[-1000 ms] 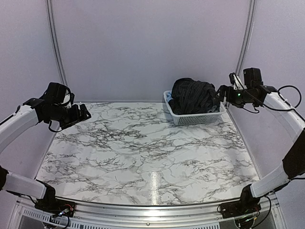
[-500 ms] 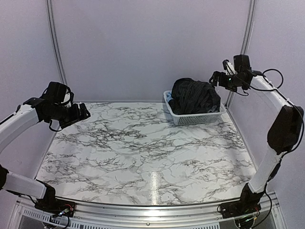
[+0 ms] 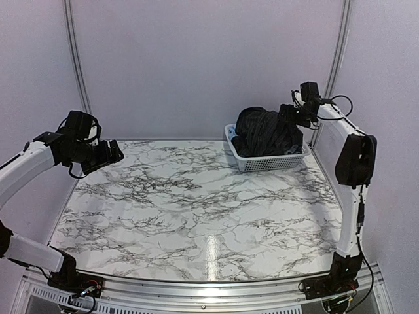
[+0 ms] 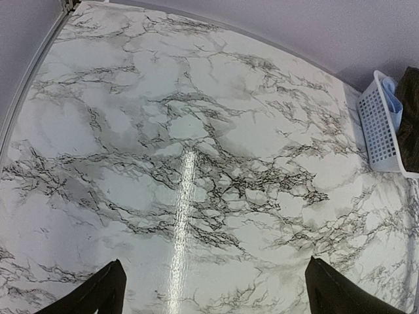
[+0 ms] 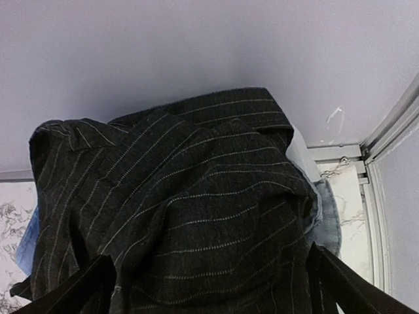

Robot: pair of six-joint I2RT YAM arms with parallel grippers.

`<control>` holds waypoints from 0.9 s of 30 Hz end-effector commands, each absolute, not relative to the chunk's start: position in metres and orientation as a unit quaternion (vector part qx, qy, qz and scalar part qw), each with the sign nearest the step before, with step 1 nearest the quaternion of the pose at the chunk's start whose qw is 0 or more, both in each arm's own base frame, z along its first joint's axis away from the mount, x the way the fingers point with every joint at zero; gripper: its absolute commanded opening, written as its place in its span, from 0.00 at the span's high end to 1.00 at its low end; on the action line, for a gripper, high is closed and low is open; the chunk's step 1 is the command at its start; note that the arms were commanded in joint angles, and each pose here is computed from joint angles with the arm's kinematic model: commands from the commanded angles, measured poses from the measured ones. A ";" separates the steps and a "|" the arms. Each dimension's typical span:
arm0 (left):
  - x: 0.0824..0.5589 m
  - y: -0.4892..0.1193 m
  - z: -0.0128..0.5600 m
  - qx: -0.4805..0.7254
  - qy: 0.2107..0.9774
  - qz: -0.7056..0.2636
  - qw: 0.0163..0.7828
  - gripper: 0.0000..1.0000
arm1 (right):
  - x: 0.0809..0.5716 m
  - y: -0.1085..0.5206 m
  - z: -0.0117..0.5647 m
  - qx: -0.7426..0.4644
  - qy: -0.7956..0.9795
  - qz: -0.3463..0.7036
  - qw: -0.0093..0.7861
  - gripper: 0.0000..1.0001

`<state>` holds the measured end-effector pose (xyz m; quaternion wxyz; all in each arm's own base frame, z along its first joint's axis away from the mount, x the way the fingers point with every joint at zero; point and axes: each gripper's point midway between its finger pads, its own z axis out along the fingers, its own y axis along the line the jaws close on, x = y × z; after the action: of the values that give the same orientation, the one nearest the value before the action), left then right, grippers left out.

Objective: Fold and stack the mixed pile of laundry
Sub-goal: Pick up the crumpled shirt from the bin.

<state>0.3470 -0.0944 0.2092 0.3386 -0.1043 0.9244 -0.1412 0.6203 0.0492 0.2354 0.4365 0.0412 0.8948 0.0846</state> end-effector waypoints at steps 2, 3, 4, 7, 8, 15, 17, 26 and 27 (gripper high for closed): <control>0.354 -0.094 0.214 -0.104 0.923 -0.137 0.345 0.01 | 0.637 0.060 0.228 0.041 0.890 0.129 0.435 0.14; 0.355 -0.094 0.213 -0.104 0.923 -0.136 0.344 0.01 | 0.638 0.062 0.227 0.042 0.889 0.139 0.435 0.20; 0.355 -0.094 0.212 -0.104 0.924 -0.135 0.343 0.01 | 0.639 0.065 0.225 0.043 0.888 0.146 0.433 0.28; 0.356 -0.094 0.211 -0.104 0.925 -0.134 0.340 0.01 | 0.638 0.072 0.233 0.040 0.883 0.170 0.435 0.70; 0.357 -0.094 0.210 -0.104 0.925 -0.134 0.339 0.01 | 0.637 0.075 0.241 0.036 0.879 0.180 0.439 0.83; 0.362 -0.096 0.213 -0.100 0.925 -0.134 0.342 0.01 | 0.610 0.105 0.348 -0.018 0.817 0.270 0.508 1.00; 0.364 -0.096 0.213 -0.100 0.925 -0.133 0.342 0.01 | 0.596 0.118 0.386 -0.044 0.788 0.307 0.532 1.00; 0.376 -0.098 0.213 -0.112 0.922 -0.138 0.344 0.01 | 0.504 0.185 0.528 -0.171 0.655 0.443 0.587 1.00; 0.377 -0.098 0.214 -0.114 0.921 -0.139 0.346 0.01 | 0.495 0.192 0.538 -0.181 0.644 0.454 0.588 1.00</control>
<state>0.3647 -0.0988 0.1988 0.3212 -0.1057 0.9315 -0.1343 0.5562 0.1557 0.4347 0.5316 -0.0910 0.7495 0.3838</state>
